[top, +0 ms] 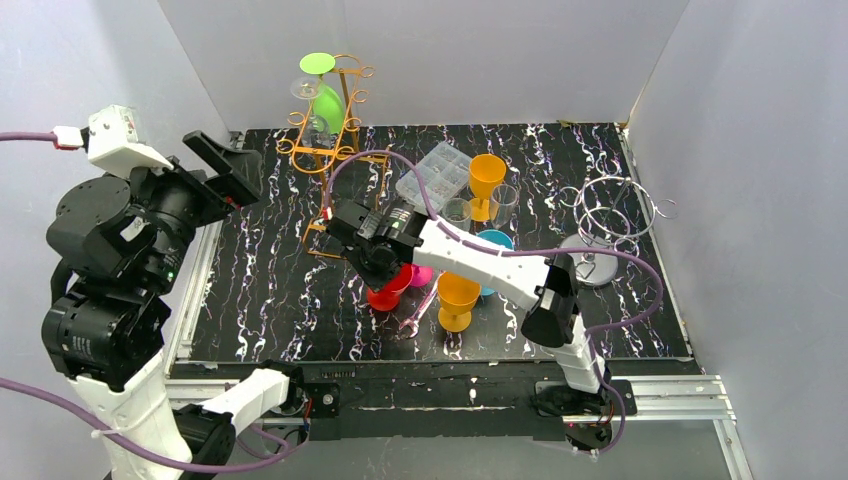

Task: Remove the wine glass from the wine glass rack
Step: Place the wine glass at the center of the board.

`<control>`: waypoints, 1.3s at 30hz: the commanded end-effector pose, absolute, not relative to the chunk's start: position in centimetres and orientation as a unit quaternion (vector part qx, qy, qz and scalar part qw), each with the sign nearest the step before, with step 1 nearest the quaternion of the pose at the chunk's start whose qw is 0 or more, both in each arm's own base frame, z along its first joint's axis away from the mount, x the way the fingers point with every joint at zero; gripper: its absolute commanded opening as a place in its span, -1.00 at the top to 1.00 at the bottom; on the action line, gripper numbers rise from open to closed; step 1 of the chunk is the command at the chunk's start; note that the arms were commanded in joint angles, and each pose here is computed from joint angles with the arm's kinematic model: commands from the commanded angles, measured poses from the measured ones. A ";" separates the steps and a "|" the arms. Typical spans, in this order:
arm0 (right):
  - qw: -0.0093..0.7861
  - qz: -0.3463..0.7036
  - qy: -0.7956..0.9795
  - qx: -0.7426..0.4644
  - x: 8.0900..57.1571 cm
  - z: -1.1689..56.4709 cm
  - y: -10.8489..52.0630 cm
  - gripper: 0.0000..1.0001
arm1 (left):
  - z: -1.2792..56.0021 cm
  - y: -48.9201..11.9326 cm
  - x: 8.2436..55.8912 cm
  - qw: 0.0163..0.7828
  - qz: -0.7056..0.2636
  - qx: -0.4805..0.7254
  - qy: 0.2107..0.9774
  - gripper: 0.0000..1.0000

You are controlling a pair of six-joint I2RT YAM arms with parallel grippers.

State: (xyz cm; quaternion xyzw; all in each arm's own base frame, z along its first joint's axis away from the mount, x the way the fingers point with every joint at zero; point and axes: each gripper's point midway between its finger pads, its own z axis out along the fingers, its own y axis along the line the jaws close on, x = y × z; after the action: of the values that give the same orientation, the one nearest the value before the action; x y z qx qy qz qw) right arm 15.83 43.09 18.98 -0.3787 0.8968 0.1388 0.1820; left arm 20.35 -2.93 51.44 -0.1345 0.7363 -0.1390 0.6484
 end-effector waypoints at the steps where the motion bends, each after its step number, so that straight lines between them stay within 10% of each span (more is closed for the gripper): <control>1: 0.184 0.107 0.894 -0.394 15.3 19.2 42.4 0.97 | 51.2 -2.2 20.7 0.649 -0.112 -0.135 0.740 -0.96; 27: 0.153 0.090 0.894 -0.412 14.1 16.6 42.3 0.93 | 49.3 -3.1 22.2 0.625 -0.117 -0.127 0.761 -0.97; 39: 0.173 0.108 0.889 -0.410 14.3 18.9 43.0 0.14 | 48.7 -3.4 22.6 0.617 -0.116 -0.123 0.769 -0.97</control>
State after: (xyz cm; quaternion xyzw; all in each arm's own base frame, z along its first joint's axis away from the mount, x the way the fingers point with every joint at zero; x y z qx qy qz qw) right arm 14.21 42.54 16.31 -0.4123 0.8942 0.0907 0.1491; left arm 22.24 -3.15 49.01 -0.1305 0.7640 -0.1176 0.6208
